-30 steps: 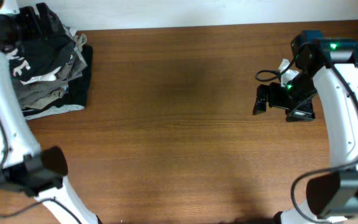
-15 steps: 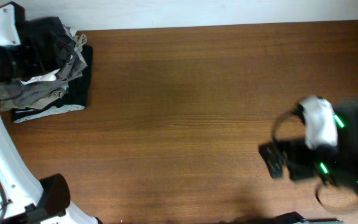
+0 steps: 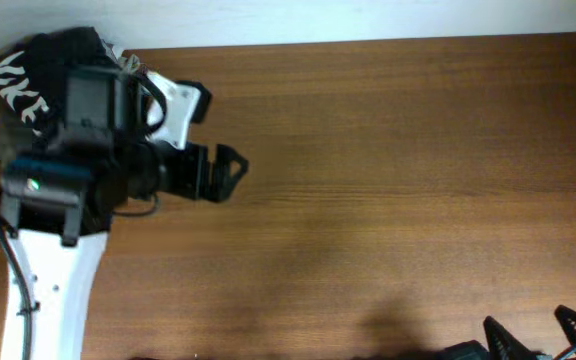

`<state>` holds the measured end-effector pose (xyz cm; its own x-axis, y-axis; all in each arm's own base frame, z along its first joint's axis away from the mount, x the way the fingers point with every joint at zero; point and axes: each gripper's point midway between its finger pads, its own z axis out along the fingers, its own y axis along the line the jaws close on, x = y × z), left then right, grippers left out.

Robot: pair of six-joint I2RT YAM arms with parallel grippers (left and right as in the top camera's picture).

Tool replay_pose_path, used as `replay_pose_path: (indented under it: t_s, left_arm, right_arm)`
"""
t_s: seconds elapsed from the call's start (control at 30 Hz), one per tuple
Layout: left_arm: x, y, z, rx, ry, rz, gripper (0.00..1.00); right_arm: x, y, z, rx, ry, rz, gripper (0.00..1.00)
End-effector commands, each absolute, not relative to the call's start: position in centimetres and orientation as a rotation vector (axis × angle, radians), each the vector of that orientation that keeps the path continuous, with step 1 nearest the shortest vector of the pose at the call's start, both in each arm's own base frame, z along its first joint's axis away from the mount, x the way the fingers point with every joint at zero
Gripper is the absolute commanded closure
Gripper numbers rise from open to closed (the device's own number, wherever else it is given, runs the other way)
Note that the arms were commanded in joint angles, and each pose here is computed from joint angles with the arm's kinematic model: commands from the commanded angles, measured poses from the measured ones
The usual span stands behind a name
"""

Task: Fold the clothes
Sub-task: 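Release the bundle and pull the left gripper back from the stack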

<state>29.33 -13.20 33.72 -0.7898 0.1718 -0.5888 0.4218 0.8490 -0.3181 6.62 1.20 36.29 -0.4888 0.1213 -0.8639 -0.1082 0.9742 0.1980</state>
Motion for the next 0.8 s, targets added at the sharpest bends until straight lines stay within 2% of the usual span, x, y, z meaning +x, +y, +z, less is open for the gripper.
replay_pose_path:
  t_s: [0.0,0.77]
  left_arm:
    - [28.6,-13.2,32.2,0.458,2.485,-0.581,0.01]
    - [28.7,-13.2,30.9,0.454,2.523,-0.585,0.01]
  right_arm:
    - [7.2,-0.4,36.1,0.078,2.052,0.183,0.01]
    - [7.9,-0.4,34.7,0.079,2.1,0.163,0.01]
